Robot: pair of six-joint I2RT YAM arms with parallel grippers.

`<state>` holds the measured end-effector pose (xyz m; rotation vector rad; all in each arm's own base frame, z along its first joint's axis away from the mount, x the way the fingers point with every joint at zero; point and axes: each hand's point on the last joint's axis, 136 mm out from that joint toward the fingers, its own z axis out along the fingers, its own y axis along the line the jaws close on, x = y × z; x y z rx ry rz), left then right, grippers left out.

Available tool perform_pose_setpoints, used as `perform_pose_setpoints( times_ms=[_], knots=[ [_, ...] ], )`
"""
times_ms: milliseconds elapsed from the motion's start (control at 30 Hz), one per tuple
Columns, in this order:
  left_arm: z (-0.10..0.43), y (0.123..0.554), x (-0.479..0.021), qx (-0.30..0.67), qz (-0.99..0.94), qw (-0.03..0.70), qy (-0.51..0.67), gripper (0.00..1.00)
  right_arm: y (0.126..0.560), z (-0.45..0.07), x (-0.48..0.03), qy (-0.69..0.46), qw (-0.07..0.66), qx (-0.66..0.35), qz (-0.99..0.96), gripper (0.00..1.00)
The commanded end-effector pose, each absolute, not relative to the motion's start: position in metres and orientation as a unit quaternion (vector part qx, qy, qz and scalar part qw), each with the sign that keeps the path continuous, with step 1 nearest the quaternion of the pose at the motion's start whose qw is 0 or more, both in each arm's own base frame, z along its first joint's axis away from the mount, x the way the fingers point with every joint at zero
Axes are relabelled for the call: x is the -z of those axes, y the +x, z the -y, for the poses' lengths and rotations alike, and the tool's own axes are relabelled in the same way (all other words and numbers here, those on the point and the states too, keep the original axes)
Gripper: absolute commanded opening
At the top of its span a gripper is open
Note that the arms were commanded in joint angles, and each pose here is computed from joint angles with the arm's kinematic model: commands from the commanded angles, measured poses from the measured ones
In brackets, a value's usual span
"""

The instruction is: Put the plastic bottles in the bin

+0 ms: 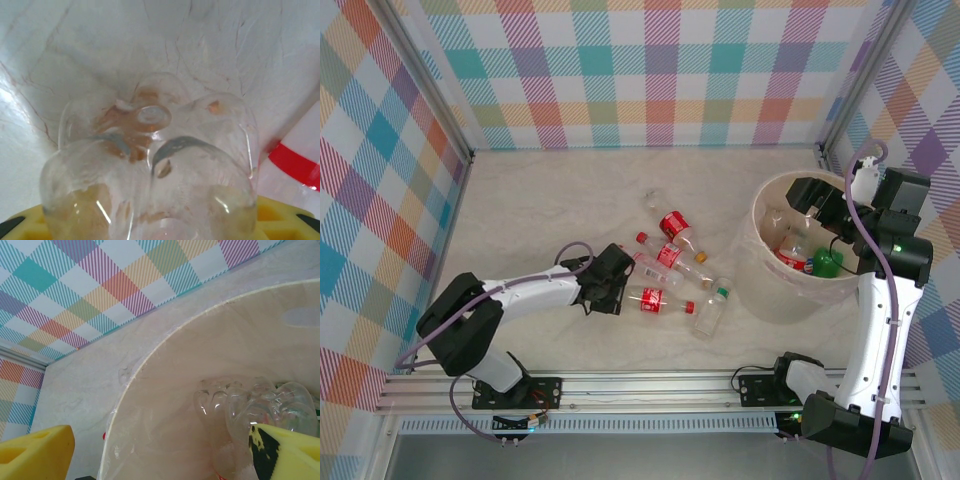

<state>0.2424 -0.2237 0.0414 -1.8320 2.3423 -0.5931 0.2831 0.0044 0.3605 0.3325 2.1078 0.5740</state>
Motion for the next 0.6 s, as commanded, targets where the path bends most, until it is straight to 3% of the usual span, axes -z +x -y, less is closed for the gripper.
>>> perform_pose_setpoints(
  times_ms=[0,333,567],
  knots=[
    [0.205,0.251,-0.063,0.188,-0.769,0.088,-0.605,0.48,0.281,-0.006,-0.369,0.122,0.459,-0.234,-0.849,0.9],
    [0.156,0.264,-0.106,0.156,-0.779,0.18,-0.58,0.39,0.277,-0.01,-0.376,0.116,0.464,-0.24,-0.845,0.9],
    [0.138,0.29,-0.148,0.119,-0.836,0.253,-0.473,0.35,0.276,-0.021,-0.383,0.097,0.465,-0.272,-0.837,0.9]
  ],
)
